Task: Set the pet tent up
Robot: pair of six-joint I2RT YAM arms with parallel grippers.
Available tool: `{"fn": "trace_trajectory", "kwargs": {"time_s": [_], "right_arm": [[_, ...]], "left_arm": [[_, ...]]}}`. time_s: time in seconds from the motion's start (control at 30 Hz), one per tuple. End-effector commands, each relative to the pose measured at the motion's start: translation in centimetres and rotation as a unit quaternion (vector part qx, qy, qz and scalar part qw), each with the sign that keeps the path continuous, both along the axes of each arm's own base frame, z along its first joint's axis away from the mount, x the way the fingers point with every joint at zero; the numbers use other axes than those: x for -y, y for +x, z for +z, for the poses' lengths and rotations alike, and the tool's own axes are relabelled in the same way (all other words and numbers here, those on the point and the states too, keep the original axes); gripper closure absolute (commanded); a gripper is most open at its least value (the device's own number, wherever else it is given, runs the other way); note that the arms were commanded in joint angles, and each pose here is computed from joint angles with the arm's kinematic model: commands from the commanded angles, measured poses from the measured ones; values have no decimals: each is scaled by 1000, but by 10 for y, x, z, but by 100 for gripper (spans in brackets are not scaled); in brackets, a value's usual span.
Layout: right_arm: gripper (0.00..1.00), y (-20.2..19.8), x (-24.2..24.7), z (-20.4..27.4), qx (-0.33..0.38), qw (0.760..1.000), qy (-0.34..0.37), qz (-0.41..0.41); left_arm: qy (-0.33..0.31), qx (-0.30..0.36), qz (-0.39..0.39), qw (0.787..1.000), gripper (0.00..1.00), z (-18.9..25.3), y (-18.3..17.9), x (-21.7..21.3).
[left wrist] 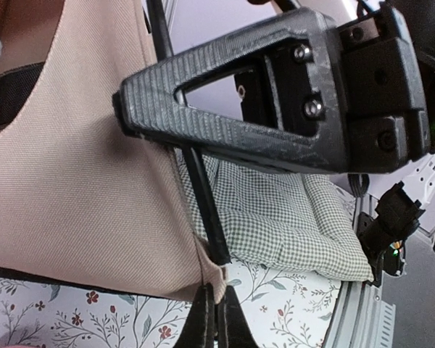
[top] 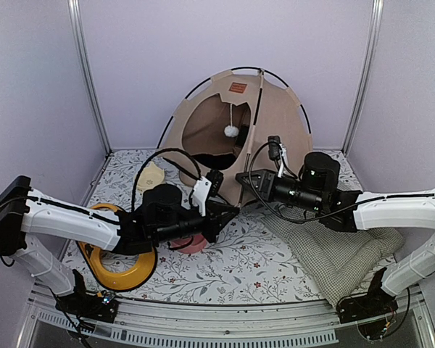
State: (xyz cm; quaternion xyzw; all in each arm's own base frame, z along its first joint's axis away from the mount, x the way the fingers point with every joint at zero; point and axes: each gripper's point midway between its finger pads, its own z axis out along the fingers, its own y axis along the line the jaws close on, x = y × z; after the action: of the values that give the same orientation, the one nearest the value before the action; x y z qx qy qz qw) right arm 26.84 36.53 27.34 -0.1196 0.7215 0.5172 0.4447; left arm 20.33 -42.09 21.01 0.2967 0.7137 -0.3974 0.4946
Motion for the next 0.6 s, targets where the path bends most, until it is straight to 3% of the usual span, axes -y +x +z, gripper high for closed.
{"fn": "trace_trajectory", "kwargs": {"time_s": [0.0,0.27,0.57], "right_arm": [[100,43,22,45,48,992,45,-105],[100,51,20,46,48,992,43,-108],[100,46,26,32,33,993,37,-108]], "left_arm": [[56,-35,-106,992,100,-33,-51,10],[64,-36,-114,991,100,-37,-59,13],[48,-64,-43,996,100,-38,-34,-4]]}}
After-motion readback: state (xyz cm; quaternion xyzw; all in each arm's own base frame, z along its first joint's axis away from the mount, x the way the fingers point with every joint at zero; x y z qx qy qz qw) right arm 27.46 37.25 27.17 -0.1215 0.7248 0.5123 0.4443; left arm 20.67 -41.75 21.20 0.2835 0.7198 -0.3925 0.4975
